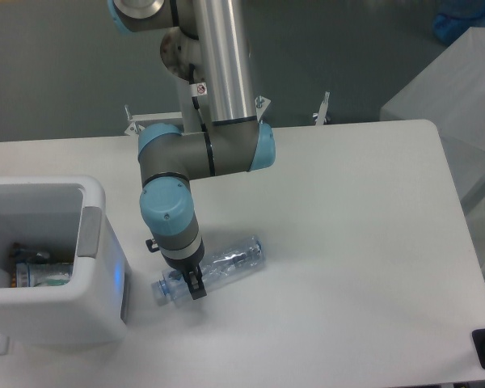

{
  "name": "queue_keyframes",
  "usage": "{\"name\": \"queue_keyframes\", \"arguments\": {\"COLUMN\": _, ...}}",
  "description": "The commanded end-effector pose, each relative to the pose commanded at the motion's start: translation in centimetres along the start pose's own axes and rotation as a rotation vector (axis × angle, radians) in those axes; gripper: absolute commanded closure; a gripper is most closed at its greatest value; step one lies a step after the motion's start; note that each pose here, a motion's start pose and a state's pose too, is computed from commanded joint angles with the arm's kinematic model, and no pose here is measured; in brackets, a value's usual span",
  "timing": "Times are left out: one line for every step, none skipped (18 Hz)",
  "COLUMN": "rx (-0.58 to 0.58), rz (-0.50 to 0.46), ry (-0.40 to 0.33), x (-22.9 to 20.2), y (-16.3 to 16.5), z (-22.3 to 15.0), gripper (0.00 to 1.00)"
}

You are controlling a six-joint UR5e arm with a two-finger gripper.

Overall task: Place the trash in the trash can
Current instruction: 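Lower the gripper around the bottle's capped end and close on it, then lift the water bottle and carry it over the white bin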

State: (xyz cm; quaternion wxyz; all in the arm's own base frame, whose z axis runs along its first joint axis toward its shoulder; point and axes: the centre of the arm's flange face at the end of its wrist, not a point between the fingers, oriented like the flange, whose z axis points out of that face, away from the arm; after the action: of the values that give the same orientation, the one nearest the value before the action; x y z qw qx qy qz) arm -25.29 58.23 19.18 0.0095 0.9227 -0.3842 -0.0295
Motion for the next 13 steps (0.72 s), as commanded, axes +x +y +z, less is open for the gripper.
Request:
{"name": "queue_keyframes", "arguments": {"rx": 0.000, "rz": -0.002, "ry": -0.001, "x": -0.1, "y": 0.1, "z": -0.1, "gripper": 0.26}}
{"name": "queue_keyframes", "arguments": {"rx": 0.000, "rz": -0.002, "ry": 0.000, "x": 0.0, "y": 0.1, "z": 0.0, "gripper": 0.26}}
{"name": "queue_keyframes", "arguments": {"rx": 0.000, "rz": -0.002, "ry": -0.001, "x": -0.1, "y": 0.1, "z": -0.1, "gripper": 0.26}}
{"name": "queue_keyframes", "arguments": {"rx": 0.000, "rz": -0.003, "ry": -0.001, "x": -0.1, "y": 0.1, "z": -0.1, "gripper": 0.26}}
{"name": "queue_keyframes", "arguments": {"rx": 0.000, "rz": -0.003, "ry": -0.003, "x": -0.1, "y": 0.1, "z": -0.1, "gripper": 0.26}}
{"name": "queue_keyframes", "arguments": {"rx": 0.001, "rz": -0.006, "ry": -0.004, "x": -0.2, "y": 0.2, "z": -0.1, "gripper": 0.30}}
{"name": "queue_keyframes", "arguments": {"rx": 0.001, "rz": -0.014, "ry": -0.004, "x": -0.2, "y": 0.2, "z": -0.1, "gripper": 0.35}}
{"name": "queue_keyframes", "arguments": {"rx": 0.001, "rz": -0.017, "ry": -0.004, "x": -0.2, "y": 0.2, "z": -0.1, "gripper": 0.36}}
{"name": "queue_keyframes", "arguments": {"rx": 0.001, "rz": -0.017, "ry": -0.007, "x": -0.2, "y": 0.2, "z": -0.3, "gripper": 0.36}}
{"name": "queue_keyframes", "arguments": {"rx": 0.001, "rz": -0.017, "ry": -0.007, "x": -0.2, "y": 0.2, "z": -0.3, "gripper": 0.36}}
{"name": "queue_keyframes", "arguments": {"rx": 0.002, "rz": -0.018, "ry": -0.013, "x": -0.4, "y": 0.3, "z": -0.5, "gripper": 0.36}}
{"name": "queue_keyframes", "arguments": {"rx": 0.005, "rz": -0.019, "ry": -0.022, "x": -0.6, "y": 0.3, "z": -0.9, "gripper": 0.36}}
{"name": "queue_keyframes", "arguments": {"rx": 0.006, "rz": -0.023, "ry": -0.030, "x": -0.8, "y": 0.5, "z": -1.3, "gripper": 0.36}}
